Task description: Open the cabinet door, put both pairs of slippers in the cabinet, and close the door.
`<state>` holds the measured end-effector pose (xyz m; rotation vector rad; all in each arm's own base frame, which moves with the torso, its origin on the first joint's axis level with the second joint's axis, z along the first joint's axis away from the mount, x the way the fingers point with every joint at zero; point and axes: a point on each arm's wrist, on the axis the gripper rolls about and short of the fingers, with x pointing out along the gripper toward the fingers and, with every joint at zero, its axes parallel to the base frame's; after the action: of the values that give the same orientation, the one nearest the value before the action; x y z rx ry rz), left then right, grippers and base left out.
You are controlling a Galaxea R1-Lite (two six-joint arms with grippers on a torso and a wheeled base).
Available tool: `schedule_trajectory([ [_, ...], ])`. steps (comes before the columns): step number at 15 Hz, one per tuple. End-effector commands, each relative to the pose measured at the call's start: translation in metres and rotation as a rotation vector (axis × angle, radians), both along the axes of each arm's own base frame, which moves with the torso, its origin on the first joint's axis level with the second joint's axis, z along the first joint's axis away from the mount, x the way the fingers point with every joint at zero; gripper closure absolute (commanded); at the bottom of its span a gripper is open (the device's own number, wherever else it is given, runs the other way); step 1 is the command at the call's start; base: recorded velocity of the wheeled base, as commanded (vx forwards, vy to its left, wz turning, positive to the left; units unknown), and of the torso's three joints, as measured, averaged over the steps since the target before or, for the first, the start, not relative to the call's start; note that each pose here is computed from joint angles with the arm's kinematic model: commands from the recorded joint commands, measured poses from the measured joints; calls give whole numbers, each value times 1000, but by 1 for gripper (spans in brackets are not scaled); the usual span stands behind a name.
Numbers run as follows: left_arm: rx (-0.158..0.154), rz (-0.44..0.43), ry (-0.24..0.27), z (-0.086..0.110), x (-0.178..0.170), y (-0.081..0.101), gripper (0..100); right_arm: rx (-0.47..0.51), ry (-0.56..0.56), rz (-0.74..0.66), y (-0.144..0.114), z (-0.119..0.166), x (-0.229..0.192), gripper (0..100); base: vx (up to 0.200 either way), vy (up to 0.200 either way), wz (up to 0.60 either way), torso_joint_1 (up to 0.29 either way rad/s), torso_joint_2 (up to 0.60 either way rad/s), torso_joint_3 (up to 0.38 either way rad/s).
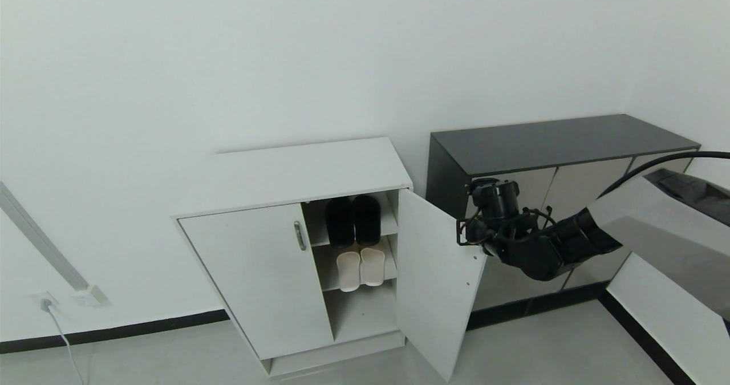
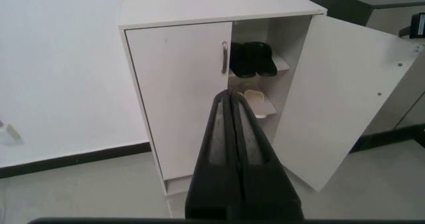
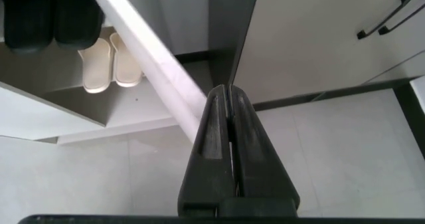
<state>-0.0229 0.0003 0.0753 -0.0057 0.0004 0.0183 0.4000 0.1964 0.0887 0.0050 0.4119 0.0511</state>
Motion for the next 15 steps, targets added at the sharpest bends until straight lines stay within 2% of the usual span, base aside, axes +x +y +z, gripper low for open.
schedule_trajectory([
  [1, 0, 0, 1, 0, 0, 0, 100, 1, -4, 21, 8, 4, -7, 100, 0, 0, 0, 0, 0, 0],
  [5, -2, 0, 1, 0, 0, 0, 100, 7, -6, 113, 35, 16, -40, 100, 0, 0, 0, 0, 0, 0],
  [8, -2, 0, 1, 0, 0, 0, 100, 24, -4, 235, 72, 24, -83, 100, 0, 0, 0, 0, 0, 0],
  [9, -2, 0, 1, 0, 0, 0, 100, 33, -14, 245, 74, 30, -87, 100, 0, 0, 0, 0, 0, 0],
  [10, -2, 0, 1, 0, 0, 0, 100, 35, -17, 245, 74, 31, -87, 100, 0, 0, 0, 0, 0, 0],
  [15, -2, 0, 1, 0, 0, 0, 100, 16, 6, 88, 26, 14, -37, 100, 0, 0, 0, 0, 0, 0],
])
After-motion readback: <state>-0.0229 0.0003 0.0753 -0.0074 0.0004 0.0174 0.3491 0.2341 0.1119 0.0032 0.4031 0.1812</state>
